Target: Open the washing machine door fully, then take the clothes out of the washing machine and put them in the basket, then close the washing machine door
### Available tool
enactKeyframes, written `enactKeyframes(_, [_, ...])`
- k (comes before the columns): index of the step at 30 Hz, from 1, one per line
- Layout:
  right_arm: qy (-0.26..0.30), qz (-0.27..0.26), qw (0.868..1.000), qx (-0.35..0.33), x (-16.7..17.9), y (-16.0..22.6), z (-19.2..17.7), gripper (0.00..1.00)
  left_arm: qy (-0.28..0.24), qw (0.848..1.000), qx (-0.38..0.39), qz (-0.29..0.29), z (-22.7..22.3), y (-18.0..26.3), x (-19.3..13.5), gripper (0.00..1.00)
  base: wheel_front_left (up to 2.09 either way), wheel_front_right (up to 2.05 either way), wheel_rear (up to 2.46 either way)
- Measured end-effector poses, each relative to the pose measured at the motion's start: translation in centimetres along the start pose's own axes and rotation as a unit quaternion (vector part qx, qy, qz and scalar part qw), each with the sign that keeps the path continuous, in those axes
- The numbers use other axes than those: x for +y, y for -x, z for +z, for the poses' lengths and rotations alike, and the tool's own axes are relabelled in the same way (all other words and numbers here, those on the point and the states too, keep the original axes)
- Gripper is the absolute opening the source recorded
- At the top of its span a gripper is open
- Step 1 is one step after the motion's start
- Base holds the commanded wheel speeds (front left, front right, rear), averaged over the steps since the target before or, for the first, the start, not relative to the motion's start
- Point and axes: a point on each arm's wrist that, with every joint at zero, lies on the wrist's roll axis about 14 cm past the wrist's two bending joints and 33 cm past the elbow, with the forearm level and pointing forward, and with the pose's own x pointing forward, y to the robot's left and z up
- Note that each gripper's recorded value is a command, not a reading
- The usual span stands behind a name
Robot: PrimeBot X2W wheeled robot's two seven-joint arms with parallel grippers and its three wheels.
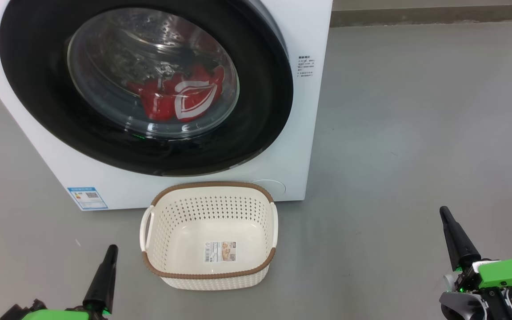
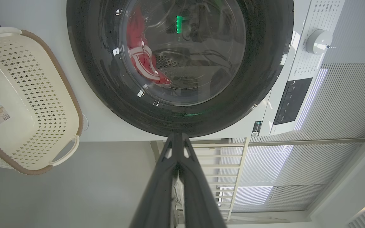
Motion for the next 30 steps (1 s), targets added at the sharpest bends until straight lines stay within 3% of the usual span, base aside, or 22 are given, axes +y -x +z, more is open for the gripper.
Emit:
enactKeyframes(6, [0.0,0.0,1.0,0.0,0.0,0.0,0.0,0.0,0.0,1.0,0.0,0.0,0.0,0.0,0.0,0.0,0.0,0.0,0.0])
enactKeyframes(7, [0.0,0.0,1.0,0.0,0.0,0.0,0.0,1.0,0.0,1.0,0.0,0.0,0.0,0.0,0.0,1.0,0.0,0.0,0.0])
enactKeyframes(16, [-0.019,-0.085,0.996,0.003,-5.7,2.6,-1.0,1.0,0.016,0.997,0.004,0.076,-1.0,2.2,5.1,1.0,0.0,0.0,0.0])
enactKeyframes(30, [-0.017,-0.078,0.997,0.008,-5.2,2.3,-2.0,1.0,0.012,0.997,0.016,0.069,-2.2,1.6,4.6,1.0,0.0,0.0,0.0])
